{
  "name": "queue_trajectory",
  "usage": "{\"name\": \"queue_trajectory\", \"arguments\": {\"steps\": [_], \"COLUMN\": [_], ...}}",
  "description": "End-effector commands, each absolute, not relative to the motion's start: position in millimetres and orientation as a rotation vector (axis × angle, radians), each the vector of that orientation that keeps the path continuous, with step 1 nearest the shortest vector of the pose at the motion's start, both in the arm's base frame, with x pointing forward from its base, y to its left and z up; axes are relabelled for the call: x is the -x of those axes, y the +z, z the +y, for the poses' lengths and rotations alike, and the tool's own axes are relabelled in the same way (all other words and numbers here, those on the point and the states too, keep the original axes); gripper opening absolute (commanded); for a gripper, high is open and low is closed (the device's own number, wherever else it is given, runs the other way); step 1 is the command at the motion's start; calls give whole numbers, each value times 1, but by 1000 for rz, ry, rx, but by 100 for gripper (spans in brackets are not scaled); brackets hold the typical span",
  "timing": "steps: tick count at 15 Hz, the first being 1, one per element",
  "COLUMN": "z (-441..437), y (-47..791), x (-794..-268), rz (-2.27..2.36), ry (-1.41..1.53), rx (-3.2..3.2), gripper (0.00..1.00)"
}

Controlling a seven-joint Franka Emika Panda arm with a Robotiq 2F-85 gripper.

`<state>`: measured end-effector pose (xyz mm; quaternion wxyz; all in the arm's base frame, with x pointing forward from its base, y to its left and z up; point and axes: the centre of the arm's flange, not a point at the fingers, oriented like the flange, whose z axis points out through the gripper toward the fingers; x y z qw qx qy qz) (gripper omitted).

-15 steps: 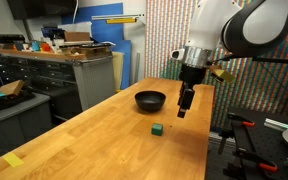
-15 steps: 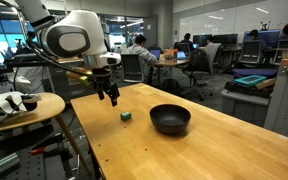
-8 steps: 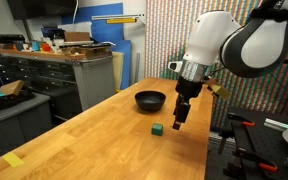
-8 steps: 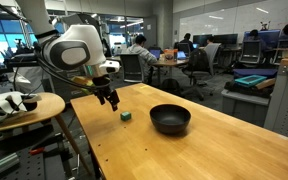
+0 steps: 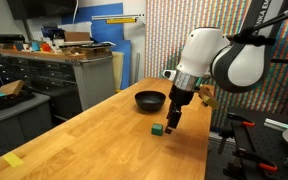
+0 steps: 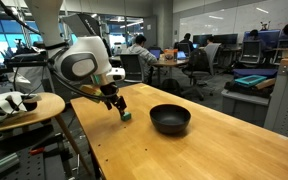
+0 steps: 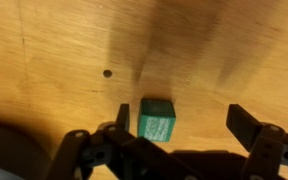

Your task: Put the block in the bowl

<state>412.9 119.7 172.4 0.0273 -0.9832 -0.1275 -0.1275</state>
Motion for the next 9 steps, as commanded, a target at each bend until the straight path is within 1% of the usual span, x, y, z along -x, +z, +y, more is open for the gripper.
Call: {"name": "queue_trajectory", "arguments": {"steps": [1,5,6,9], "z": [119,112,111,111], "y": [154,142,141,138], "x": [-441,-463,-467,-473], "rz": [-372,-332,-315,-308], "ry": [-438,-437,-419,-399], "rx": [3047,3058,3057,3057], "gripper": [100,100,83,58]}}
